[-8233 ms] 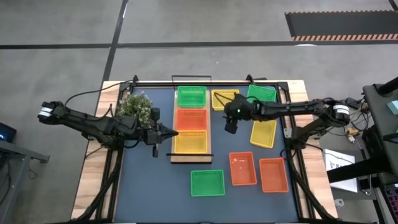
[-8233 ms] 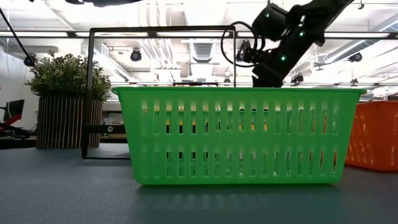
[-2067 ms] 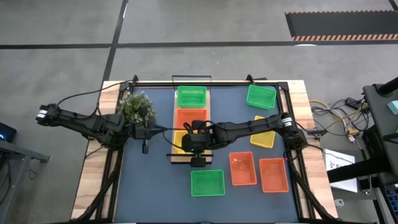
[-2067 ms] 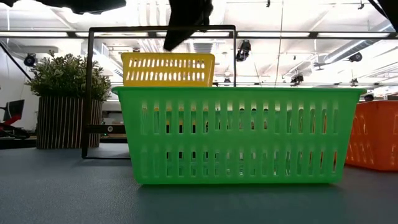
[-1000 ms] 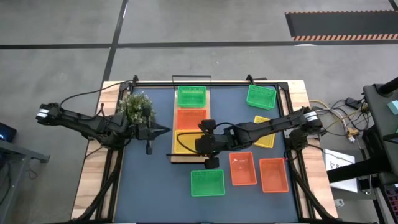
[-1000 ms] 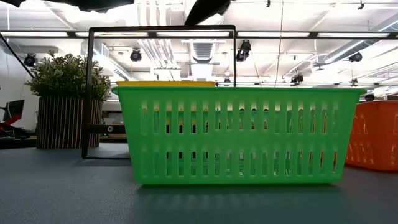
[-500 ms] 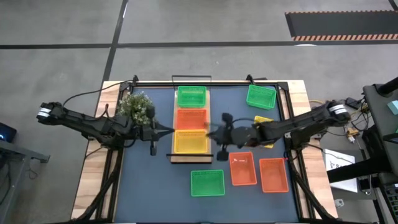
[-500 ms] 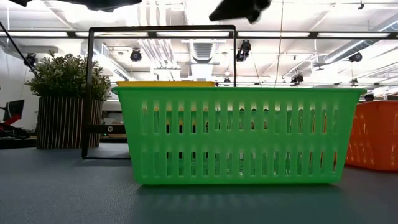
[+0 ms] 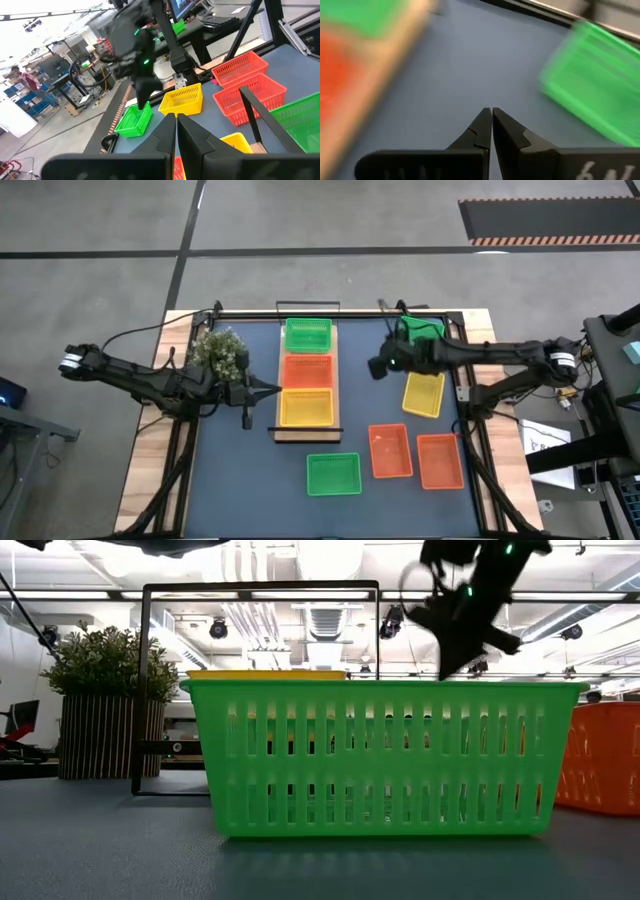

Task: Stack baskets on shelf by color
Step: Stack the top green bin on the green bin on the shelf

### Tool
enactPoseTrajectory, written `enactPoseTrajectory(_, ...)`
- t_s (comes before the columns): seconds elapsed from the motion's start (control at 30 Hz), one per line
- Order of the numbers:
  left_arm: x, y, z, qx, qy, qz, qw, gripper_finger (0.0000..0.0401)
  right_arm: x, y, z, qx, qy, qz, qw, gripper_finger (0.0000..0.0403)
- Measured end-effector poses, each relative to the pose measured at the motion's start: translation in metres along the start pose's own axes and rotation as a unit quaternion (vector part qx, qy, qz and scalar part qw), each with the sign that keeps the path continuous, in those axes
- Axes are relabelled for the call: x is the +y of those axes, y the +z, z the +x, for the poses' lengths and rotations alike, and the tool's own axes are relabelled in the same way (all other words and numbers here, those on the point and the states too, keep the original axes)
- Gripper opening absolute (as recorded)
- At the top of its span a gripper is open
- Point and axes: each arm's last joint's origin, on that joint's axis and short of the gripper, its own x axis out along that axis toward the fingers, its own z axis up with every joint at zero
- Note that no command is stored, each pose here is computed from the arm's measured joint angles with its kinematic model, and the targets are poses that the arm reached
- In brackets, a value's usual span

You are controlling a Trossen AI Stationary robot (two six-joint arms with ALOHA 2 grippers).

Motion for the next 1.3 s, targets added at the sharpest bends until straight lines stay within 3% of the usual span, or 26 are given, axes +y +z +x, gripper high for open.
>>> enactPoseTrajectory(0.13, 0.0, 0.0, 0.0, 0.001, 0.001, 0.009, 1.0, 0.0002, -0.023, 0.01, 0.02, 0.051, -0.075, 0.029, 0.995, 0.0008)
enactPoseTrajectory(0.33, 0.0, 0.0, 0.0, 0.001, 0.001, 0.009, 1.0, 0.0002, -0.045, 0.026, 0.039, 0.075, -0.1, 0.064, 0.99, 0.0022)
enactPoseTrajectory(0.53, 0.0, 0.0, -0.001, 0.0, 0.002, 0.009, 1.0, 0.0002, -0.054, 0.03, 0.052, 0.105, -0.103, 0.086, 0.985, 0.0082)
enactPoseTrajectory(0.73, 0.0, 0.0, 0.0, 0.001, 0.001, 0.013, 1.0, 0.0002, -0.069, 0.035, 0.072, 0.151, -0.108, -0.033, 0.982, 0.0148)
enactPoseTrajectory(0.93, 0.0, 0.0, -0.001, 0.001, 0.001, 0.012, 1.0, 0.0002, -0.082, 0.034, 0.095, 0.225, -0.081, -0.134, 0.962, 0.0184)
enactPoseTrajectory(1.13, 0.0, 0.0, -0.001, 0.001, 0.001, 0.012, 1.0, 0.0002, -0.085, 0.031, 0.108, 0.249, -0.087, -0.16, 0.951, 0.0181)
enactPoseTrajectory(1.3, 0.0, 0.0, -0.001, 0.001, 0.002, 0.012, 1.0, 0.0002, -0.084, 0.029, 0.113, 0.259, -0.082, -0.182, 0.945, 0.0147)
